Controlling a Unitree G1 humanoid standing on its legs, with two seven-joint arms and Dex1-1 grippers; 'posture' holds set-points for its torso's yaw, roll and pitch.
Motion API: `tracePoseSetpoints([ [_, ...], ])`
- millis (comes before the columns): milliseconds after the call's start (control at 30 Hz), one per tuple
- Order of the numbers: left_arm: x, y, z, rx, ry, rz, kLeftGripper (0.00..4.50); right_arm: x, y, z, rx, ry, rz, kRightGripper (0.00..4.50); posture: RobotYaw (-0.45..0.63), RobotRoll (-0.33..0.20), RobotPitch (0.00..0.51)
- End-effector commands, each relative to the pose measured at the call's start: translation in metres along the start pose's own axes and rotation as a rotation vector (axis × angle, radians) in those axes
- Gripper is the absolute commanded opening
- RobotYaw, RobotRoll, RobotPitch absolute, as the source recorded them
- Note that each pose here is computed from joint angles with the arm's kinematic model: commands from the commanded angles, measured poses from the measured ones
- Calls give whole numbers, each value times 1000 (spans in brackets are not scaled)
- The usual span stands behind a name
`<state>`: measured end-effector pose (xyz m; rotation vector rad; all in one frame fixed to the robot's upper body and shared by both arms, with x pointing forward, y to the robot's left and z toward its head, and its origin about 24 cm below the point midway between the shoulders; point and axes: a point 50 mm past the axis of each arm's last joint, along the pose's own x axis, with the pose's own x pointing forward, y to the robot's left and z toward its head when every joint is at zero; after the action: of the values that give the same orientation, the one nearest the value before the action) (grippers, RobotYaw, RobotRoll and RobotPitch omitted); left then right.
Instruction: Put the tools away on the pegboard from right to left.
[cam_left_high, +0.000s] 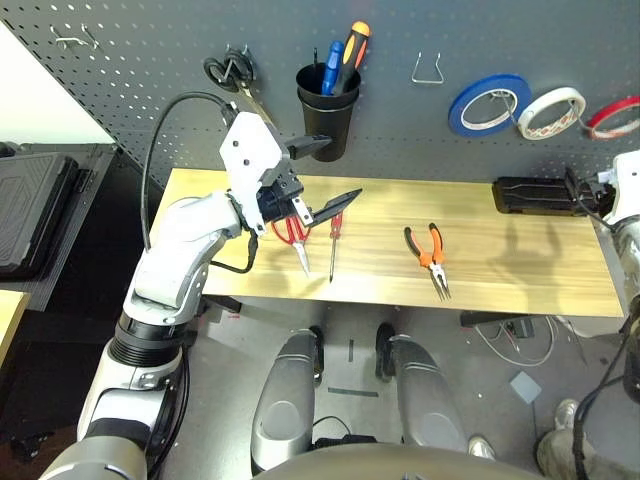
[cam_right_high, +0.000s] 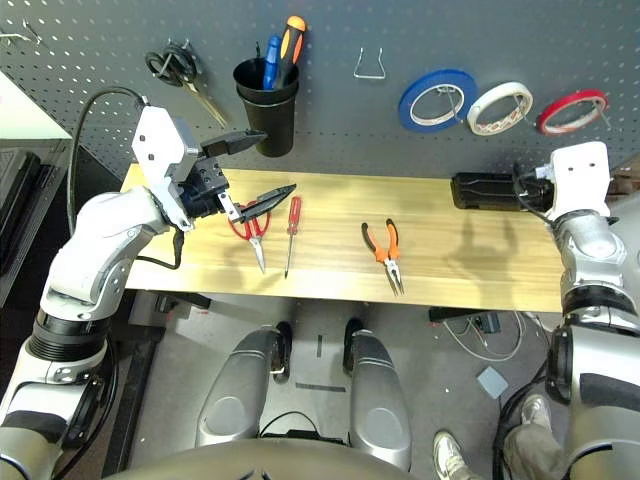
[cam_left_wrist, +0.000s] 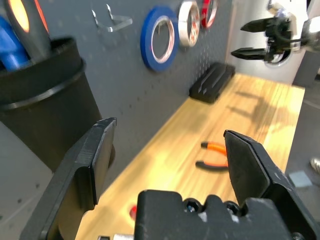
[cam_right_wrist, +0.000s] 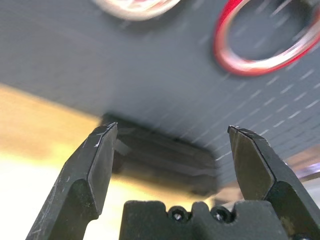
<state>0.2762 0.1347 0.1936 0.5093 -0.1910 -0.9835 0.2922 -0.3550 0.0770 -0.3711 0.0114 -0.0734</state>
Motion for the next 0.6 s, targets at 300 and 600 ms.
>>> tracePoseSetpoints([
  [300,-9,-16,-36,-32,351,-177,4500,-21,76,-17,240,403,373,4478,152,0,252],
  [600,-16,-20,-44,-6,452,-214,4500,-20,125,2,373,639,508,4478,167,0,262],
])
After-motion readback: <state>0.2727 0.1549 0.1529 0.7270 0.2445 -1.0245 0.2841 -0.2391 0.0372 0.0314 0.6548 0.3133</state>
